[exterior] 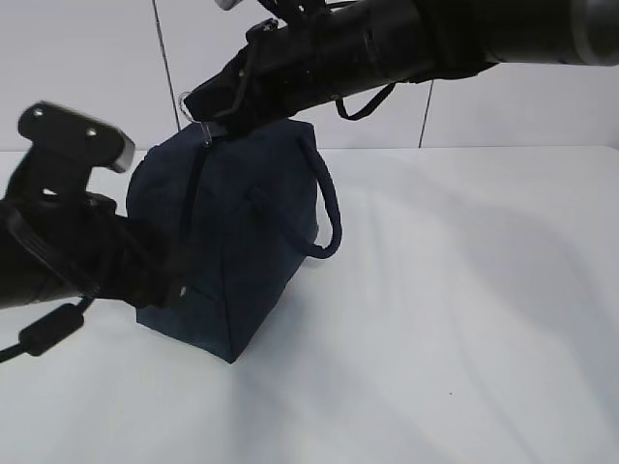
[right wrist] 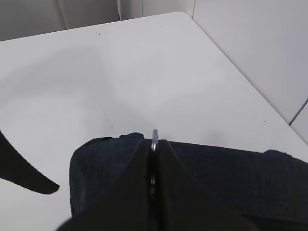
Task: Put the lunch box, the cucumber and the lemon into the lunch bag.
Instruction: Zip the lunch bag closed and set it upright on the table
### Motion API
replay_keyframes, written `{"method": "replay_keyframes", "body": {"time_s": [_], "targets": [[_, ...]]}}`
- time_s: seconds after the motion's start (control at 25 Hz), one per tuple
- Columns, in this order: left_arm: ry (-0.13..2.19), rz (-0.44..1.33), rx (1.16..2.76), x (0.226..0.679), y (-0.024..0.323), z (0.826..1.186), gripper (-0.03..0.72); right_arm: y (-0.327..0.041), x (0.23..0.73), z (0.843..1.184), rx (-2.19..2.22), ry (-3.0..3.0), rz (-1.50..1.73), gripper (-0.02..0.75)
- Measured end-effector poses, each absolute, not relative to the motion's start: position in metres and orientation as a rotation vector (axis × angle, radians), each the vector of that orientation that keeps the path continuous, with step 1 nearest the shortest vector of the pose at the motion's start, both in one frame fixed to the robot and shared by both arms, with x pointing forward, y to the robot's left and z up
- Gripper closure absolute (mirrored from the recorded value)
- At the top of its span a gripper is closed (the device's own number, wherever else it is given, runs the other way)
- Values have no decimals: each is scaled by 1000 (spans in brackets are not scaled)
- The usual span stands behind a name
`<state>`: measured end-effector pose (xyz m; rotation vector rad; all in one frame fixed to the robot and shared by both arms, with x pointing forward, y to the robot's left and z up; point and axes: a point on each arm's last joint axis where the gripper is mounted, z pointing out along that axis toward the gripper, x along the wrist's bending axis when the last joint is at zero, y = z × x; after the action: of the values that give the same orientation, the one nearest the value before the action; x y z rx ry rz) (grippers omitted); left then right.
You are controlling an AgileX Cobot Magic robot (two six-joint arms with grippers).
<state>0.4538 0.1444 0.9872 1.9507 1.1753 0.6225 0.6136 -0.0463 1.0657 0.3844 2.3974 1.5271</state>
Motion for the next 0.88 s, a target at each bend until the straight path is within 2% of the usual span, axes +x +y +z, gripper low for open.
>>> {"method": "replay_keyframes", "body": {"time_s": [0.2,0.52,0.72,0.88], "targets": [[1127,596,1880,445,147,1009,256,-45,615,1065,418,2388,1557,730],[1124,476,1953,444,136,992,256,-44,616,1062,438,2388,1583,730],[1095,504,1953,451,118,996,256,-43,615,1064,447,2387,1616,730],[1120,534,1977,464,108,986,256,-43,614,1064,447,2390,1626,730]]}}
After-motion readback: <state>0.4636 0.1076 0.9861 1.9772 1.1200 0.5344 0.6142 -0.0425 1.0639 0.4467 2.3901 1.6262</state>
